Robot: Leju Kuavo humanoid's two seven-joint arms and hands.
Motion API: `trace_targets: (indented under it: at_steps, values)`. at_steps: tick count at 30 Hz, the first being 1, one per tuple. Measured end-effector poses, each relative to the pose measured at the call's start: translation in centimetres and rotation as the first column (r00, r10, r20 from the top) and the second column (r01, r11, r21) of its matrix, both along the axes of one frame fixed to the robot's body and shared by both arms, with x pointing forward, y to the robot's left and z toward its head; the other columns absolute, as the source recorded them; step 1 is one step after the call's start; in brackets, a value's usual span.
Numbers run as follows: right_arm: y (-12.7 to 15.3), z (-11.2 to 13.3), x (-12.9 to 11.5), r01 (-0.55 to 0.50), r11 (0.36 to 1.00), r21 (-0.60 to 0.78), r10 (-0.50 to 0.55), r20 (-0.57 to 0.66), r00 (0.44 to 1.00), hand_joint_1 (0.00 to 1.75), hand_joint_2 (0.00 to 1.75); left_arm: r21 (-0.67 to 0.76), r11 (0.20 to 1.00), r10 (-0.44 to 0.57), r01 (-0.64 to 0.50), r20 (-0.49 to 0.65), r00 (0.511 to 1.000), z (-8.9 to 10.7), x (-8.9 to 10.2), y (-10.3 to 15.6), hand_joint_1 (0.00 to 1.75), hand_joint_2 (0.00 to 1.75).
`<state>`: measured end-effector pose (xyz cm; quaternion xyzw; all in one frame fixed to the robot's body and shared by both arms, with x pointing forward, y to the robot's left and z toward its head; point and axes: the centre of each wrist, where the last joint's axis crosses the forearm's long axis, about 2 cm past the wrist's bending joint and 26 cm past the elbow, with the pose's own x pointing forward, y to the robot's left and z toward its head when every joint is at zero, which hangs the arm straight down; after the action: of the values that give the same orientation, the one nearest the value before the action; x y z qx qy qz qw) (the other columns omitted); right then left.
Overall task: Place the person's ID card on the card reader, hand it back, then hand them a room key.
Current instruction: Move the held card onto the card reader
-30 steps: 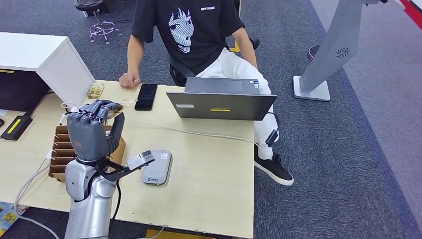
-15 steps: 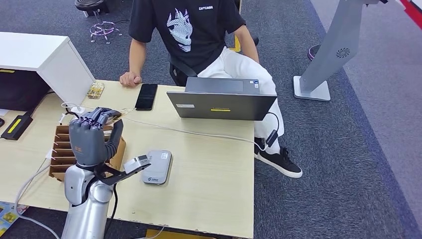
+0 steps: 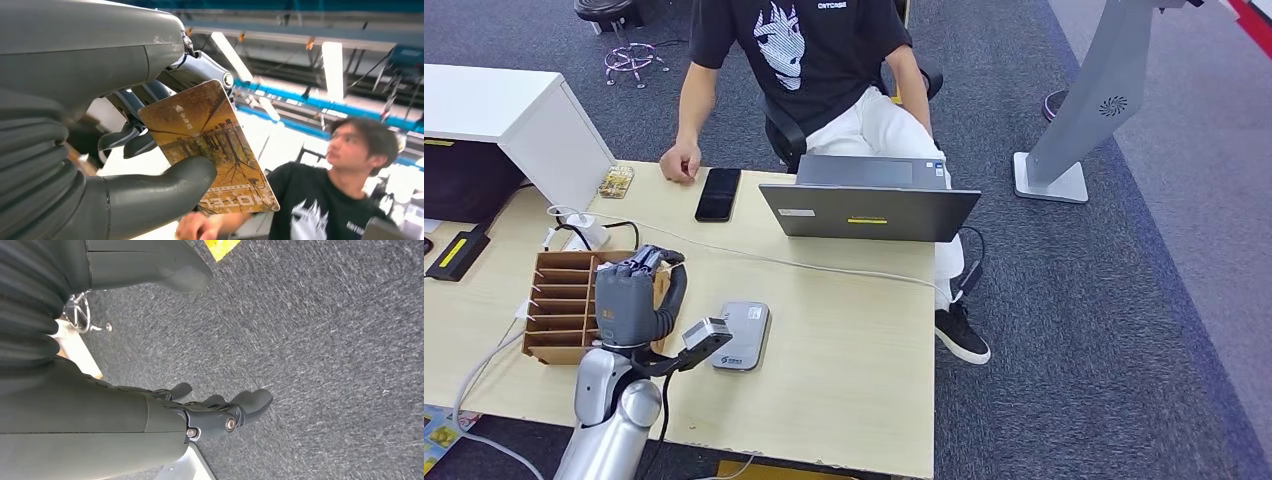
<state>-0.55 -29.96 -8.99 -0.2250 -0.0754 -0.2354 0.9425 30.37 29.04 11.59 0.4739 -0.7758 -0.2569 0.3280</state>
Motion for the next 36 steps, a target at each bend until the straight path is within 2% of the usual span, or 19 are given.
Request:
trace_targets:
  at_steps: [6,12,20,29,36]
  values:
    - [0.1,0.0,0.0,-0.011,1.0,0.01,0.01,0.008,1.0,0.0,1.75,0.008,1.0,-0.012,0.013,-0.083,0.997,-2.0,-0.4,-0.1,1.75,1.75]
    - [0.1,0.0,-0.1,-0.012,1.0,0.009,0.012,0.013,1.0,0.0,1.75,0.007,1.0,-0.021,0.022,-0.131,0.991,-3.2,-0.8,-0.3,1.75,1.75]
    - [0.1,0.0,-0.1,-0.007,1.0,0.007,0.006,0.014,1.0,0.0,1.75,-0.019,0.999,-0.046,0.043,-0.18,0.983,-4.4,-1.2,-0.9,1.75,1.75]
    - [-0.5,0.2,-0.5,0.03,0.999,0.03,-0.03,0.004,1.0,0.0,1.75,-0.013,0.997,-0.077,0.076,-0.226,0.971,-5.2,-1.6,-2.8,1.75,1.75]
    - [-1.0,0.3,-0.7,0.031,0.999,0.019,-0.031,0.0,1.0,0.0,1.75,-0.023,0.997,-0.079,0.076,-0.241,0.967,-5.6,-2.0,-2.7,1.75,1.75]
